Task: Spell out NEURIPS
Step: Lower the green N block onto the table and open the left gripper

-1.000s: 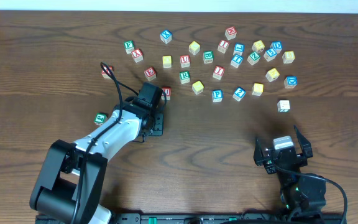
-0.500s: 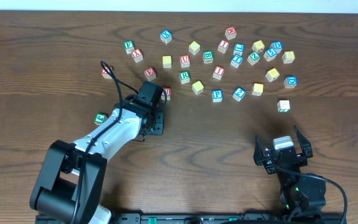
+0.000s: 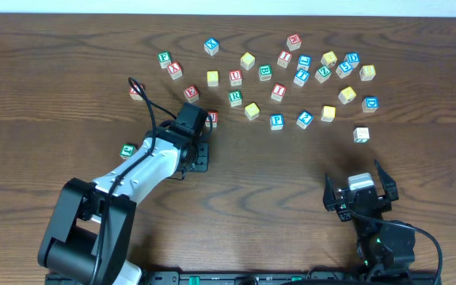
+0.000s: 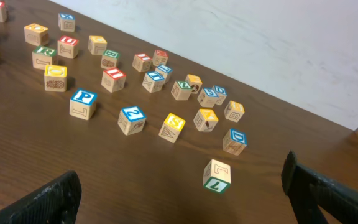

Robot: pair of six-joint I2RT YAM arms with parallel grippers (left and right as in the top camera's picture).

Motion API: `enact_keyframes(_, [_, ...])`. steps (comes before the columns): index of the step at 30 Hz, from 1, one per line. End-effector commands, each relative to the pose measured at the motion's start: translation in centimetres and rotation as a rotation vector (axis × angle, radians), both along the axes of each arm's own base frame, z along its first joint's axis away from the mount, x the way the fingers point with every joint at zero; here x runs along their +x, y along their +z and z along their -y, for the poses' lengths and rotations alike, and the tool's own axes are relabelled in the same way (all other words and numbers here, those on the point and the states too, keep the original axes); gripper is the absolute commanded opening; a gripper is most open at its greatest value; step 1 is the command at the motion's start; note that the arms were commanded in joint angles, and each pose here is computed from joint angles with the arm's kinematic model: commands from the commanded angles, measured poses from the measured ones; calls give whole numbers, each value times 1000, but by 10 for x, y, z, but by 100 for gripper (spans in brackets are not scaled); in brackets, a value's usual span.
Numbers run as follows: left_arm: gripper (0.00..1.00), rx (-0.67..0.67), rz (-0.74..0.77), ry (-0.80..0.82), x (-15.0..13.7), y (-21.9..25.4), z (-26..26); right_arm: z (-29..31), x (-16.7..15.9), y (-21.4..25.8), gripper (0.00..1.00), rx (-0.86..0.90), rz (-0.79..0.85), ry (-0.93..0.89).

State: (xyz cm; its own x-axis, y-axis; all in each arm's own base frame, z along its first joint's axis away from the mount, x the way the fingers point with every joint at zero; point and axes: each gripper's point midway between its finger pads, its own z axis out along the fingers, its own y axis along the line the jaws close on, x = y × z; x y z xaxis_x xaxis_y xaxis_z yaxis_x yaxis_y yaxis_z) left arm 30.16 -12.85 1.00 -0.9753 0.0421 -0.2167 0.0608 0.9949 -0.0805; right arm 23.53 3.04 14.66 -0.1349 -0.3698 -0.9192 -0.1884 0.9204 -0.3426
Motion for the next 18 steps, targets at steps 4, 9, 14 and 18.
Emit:
enact_keyframes(4, [44, 19, 30, -12, 11, 9, 0, 3, 0, 0, 99, 13, 0, -14])
enact_keyframes(9, [44, 22, 27, -12, 9, 9, 0, 3, 0, 0, 99, 13, 0, -14])
enact_keyframes(14, [44, 40, 38, -6, 10, 13, -4, 3, 0, 0, 99, 13, 0, -14])
enact_keyframes(18, [48, 35, 49, -6, 10, 18, -4, 3, 0, 0, 99, 13, 0, -14])
